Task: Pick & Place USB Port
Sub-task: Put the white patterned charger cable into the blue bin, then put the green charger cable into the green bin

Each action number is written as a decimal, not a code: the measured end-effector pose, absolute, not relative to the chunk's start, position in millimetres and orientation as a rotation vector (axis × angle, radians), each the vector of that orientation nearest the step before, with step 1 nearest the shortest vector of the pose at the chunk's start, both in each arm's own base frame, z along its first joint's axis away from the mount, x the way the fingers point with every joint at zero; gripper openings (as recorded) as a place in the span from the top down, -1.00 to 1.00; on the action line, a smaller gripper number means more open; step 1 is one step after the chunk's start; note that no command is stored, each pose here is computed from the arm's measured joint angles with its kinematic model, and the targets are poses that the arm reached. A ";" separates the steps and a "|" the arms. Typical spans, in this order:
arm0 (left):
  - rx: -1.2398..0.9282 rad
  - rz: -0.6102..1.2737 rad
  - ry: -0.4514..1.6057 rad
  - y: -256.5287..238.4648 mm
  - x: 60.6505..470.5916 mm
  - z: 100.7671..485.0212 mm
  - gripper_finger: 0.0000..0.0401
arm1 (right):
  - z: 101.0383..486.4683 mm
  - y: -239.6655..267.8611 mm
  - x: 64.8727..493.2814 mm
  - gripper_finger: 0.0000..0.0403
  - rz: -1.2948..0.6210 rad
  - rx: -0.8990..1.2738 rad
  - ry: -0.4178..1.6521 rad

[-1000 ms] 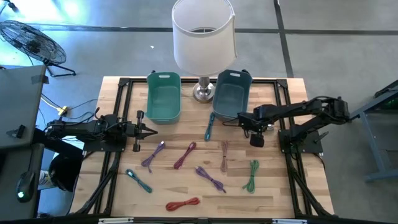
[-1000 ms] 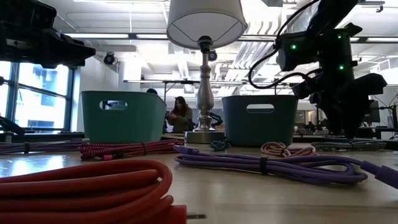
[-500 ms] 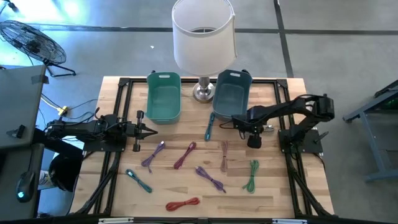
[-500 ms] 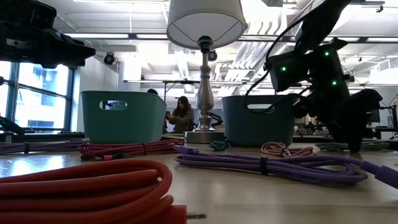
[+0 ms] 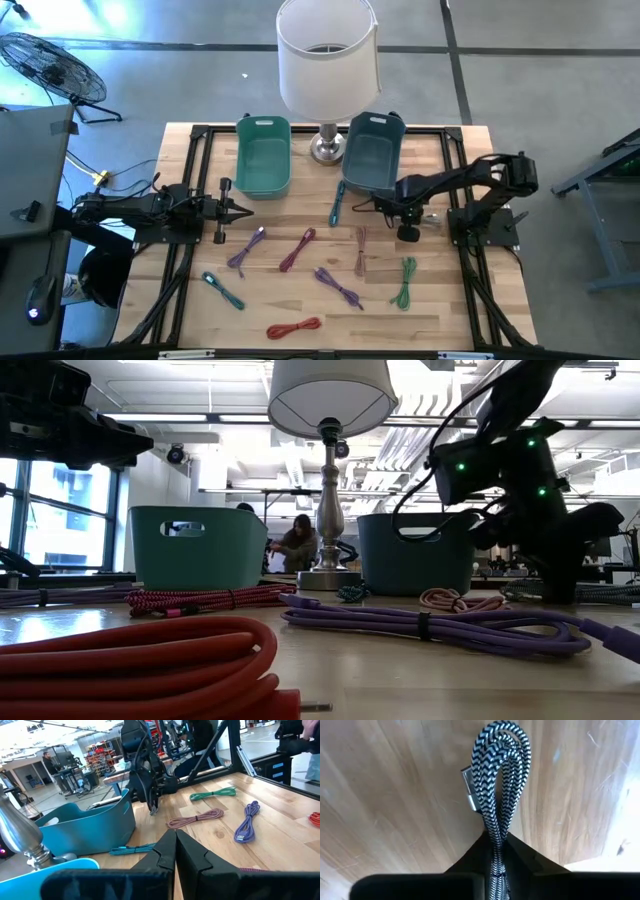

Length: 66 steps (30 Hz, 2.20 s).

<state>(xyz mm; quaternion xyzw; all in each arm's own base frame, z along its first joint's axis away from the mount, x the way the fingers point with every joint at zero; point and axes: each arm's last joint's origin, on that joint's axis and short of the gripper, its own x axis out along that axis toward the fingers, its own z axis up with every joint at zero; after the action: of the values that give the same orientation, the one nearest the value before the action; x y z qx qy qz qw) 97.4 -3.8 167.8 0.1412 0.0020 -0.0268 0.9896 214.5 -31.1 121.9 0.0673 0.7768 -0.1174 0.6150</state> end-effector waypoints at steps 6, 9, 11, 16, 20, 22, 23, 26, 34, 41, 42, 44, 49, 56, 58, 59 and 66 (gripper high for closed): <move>0.284 -0.053 0.004 -3.8 97.5 167.7 0.97 | 133.5 -16.6 211.0 0.95 -0.290 0.145 1.760; 0.284 -0.053 0.004 -3.8 97.4 167.8 0.97 | 148.6 -6.9 211.8 0.95 -0.307 0.146 1.714; 0.283 -0.053 0.004 -3.8 97.4 167.8 0.97 | 161.5 0.7 213.6 0.95 -0.330 0.136 1.678; 0.283 -0.038 0.001 -3.4 97.5 168.2 0.97 | 197.3 27.0 216.0 0.95 -0.362 0.105 1.559; 0.237 -0.025 0.001 -3.0 97.5 168.3 0.97 | 224.0 49.2 219.4 0.95 -0.378 0.064 1.412; 0.200 -0.032 0.001 -3.2 97.5 168.3 0.97 | 238.9 57.2 223.0 0.95 -0.404 0.043 1.318; 0.185 -0.032 0.001 -3.2 97.5 168.3 0.97 | 245.2 60.0 225.1 0.95 -0.423 0.027 1.271; 0.176 -0.032 0.001 -3.2 97.5 168.3 0.97 | 263.5 64.0 234.0 0.95 -0.506 -0.047 1.100; 0.250 -0.047 0.000 -3.6 97.5 168.2 0.97 | 290.3 26.1 261.9 0.95 -0.774 -0.126 0.786; 0.291 -0.046 0.001 -3.6 97.5 168.1 0.97 | 301.6 -40.0 276.3 0.95 -0.966 -0.032 0.653; 0.291 -0.045 0.001 -3.6 97.5 168.1 0.97 | 301.9 -48.3 276.1 0.95 -0.976 -0.007 0.650; 0.279 -0.046 -0.002 -3.6 97.5 168.4 0.97 | 301.1 -64.5 273.6 0.95 -0.983 0.040 0.666; 0.179 -0.077 -0.005 -4.5 97.4 168.6 0.97 | 291.7 -92.7 265.5 0.70 -0.988 0.063 0.731; 0.175 -0.079 -0.003 -4.6 97.4 168.5 0.97 | 289.8 -103.4 265.3 0.15 -0.948 0.084 0.717; 0.175 -0.078 -0.003 -4.5 97.4 168.5 0.97 | 291.4 -101.3 268.2 -0.01 -0.915 0.069 0.703; 0.175 -0.076 -0.003 -4.5 97.4 168.5 0.97 | 291.9 -99.6 269.6 -0.08 -0.895 0.062 0.699; 0.259 -0.065 -0.008 -4.1 97.4 168.8 0.97 | 295.3 -78.0 282.9 -0.34 -0.579 -0.087 0.713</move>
<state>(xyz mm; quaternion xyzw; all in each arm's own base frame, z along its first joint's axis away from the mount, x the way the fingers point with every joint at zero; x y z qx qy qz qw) 97.4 -4.1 168.8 0.1289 -0.0040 -0.0323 0.9911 282.9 -78.0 295.3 -0.0422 0.3439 -0.2794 0.8955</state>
